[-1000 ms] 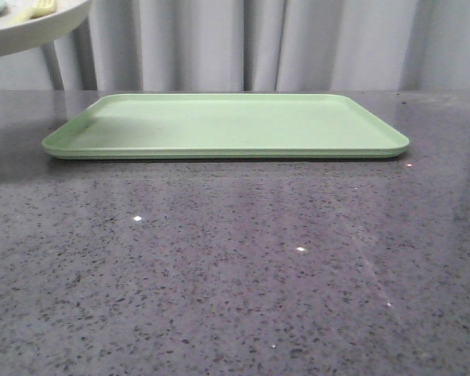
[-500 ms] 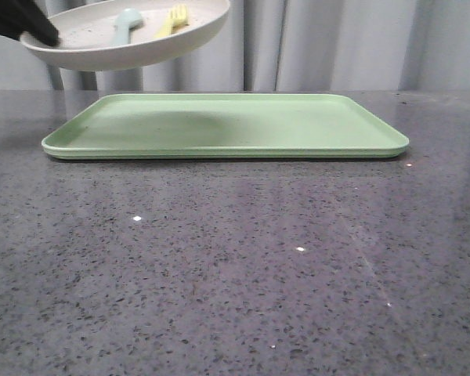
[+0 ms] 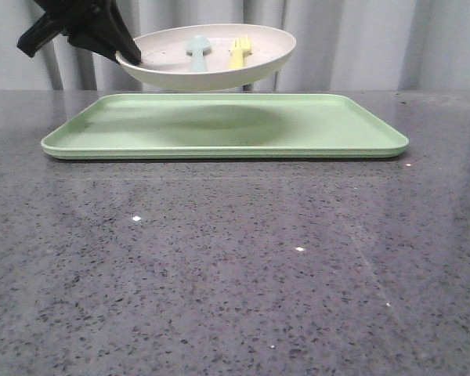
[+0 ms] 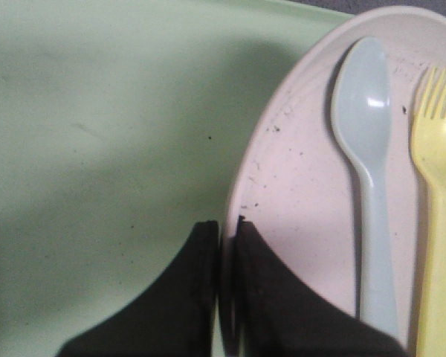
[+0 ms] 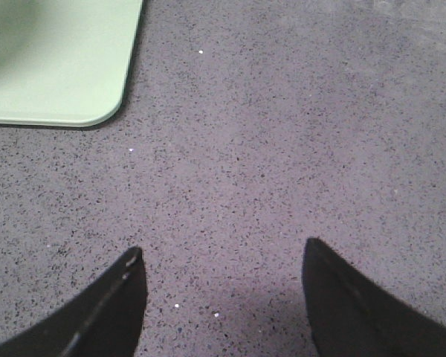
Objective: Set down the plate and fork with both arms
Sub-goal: 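Lower the held plate onto the green tray with the left gripper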
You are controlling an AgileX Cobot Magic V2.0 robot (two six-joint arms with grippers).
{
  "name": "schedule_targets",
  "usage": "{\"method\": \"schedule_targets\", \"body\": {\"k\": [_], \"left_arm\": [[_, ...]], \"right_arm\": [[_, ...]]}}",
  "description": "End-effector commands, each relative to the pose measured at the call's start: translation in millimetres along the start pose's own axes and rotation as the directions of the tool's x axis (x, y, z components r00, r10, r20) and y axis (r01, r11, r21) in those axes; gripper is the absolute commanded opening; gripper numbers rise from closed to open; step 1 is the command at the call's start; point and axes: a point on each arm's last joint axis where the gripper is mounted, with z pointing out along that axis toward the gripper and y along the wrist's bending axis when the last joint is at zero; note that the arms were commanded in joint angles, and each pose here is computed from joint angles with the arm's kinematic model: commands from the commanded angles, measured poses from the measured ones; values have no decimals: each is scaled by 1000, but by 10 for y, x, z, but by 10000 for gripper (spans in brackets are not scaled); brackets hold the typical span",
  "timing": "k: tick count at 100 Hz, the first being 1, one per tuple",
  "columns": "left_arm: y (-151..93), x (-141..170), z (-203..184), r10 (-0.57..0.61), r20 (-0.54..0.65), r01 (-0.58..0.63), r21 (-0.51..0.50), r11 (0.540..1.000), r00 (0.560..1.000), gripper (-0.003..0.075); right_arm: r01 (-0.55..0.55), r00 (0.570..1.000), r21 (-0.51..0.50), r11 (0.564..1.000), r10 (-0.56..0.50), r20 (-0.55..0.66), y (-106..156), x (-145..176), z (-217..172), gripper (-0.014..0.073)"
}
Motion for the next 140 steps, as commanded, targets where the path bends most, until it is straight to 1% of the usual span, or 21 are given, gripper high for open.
{"method": "schedule_targets", "body": {"k": [1, 38, 56, 75, 107, 140], "left_arm": [[-258, -99, -203, -13, 99, 7, 69, 998, 995, -21], [-159, -59, 77, -31, 51, 29, 44, 999, 998, -21], [-186, -25, 197, -28, 44, 26, 47, 999, 999, -21], [-199, -23, 216, -17, 52, 15, 40, 999, 998, -21], [-154, -20, 217, 5, 50, -5, -10, 1000, 999, -21], [-154, -17, 218, 9, 48, -8, -13, 1000, 999, -21]], "right_arm": [[12, 996, 7, 1000, -13, 86, -5, -145, -46, 465], [12, 996, 7, 1000, -13, 88, -4, -147, -46, 465], [12, 996, 7, 1000, -13, 88, -4, -147, -46, 465], [12, 996, 7, 1000, -13, 88, -4, -147, -46, 465], [12, 996, 7, 1000, -13, 88, -4, -147, -46, 465], [12, 996, 7, 1000, -13, 88, -4, -147, -46, 465]]}}
